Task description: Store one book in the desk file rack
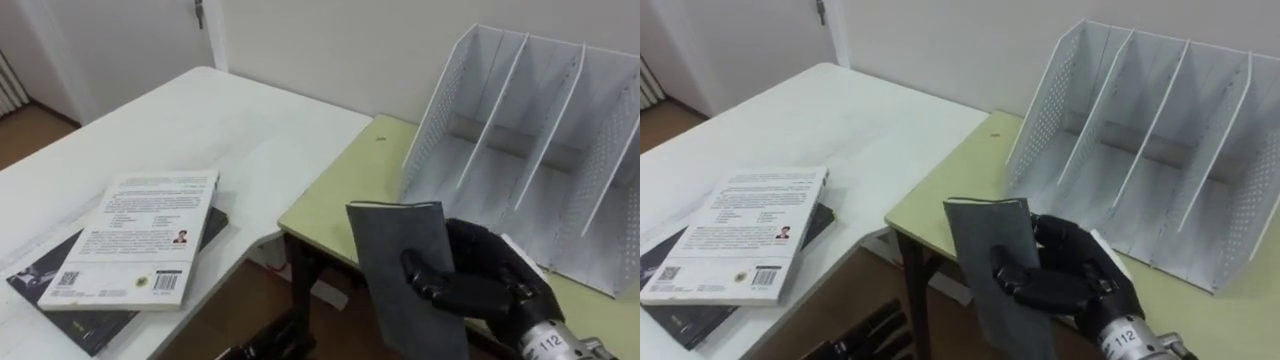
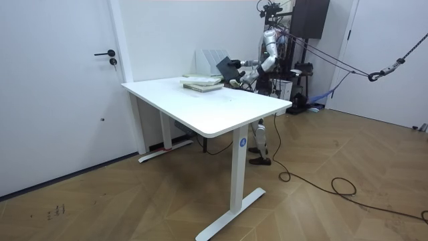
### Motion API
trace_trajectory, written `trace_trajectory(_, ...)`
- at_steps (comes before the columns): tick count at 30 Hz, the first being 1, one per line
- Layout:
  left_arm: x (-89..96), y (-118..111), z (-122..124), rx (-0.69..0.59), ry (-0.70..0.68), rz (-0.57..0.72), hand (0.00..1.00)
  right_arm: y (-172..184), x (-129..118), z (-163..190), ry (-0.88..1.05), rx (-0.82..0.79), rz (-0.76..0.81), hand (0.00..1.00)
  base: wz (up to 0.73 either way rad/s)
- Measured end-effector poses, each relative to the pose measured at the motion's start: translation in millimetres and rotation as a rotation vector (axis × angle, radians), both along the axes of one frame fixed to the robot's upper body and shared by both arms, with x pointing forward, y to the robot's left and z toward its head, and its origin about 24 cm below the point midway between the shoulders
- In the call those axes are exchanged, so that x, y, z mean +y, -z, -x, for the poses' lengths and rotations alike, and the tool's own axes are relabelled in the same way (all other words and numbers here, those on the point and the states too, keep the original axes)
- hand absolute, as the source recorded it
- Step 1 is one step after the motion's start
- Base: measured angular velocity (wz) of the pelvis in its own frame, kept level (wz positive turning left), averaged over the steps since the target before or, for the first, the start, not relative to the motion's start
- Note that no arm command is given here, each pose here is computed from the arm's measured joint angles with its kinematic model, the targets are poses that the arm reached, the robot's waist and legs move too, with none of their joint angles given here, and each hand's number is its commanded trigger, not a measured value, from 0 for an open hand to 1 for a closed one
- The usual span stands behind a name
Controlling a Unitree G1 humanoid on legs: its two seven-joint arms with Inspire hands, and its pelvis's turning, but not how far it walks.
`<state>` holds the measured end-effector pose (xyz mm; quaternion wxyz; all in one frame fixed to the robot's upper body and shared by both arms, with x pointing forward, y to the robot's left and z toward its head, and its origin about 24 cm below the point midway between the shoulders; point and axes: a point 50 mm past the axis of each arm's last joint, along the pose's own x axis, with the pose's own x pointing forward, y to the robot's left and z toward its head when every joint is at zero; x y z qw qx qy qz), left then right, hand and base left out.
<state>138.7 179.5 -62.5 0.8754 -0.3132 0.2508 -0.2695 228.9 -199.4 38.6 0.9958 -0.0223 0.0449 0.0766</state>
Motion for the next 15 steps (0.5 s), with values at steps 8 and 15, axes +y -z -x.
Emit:
trace_trajectory(8,2.6,22,15,0.102,-0.045,-0.051,0.00,-36,7,-5,0.154,-0.249,0.132,1.00,-0.06)
trace_trajectory(15,8.2,48,43,0.260,-0.096,-0.131,0.00,-51,-5,-10,0.352,-0.361,0.239,1.00,0.00)
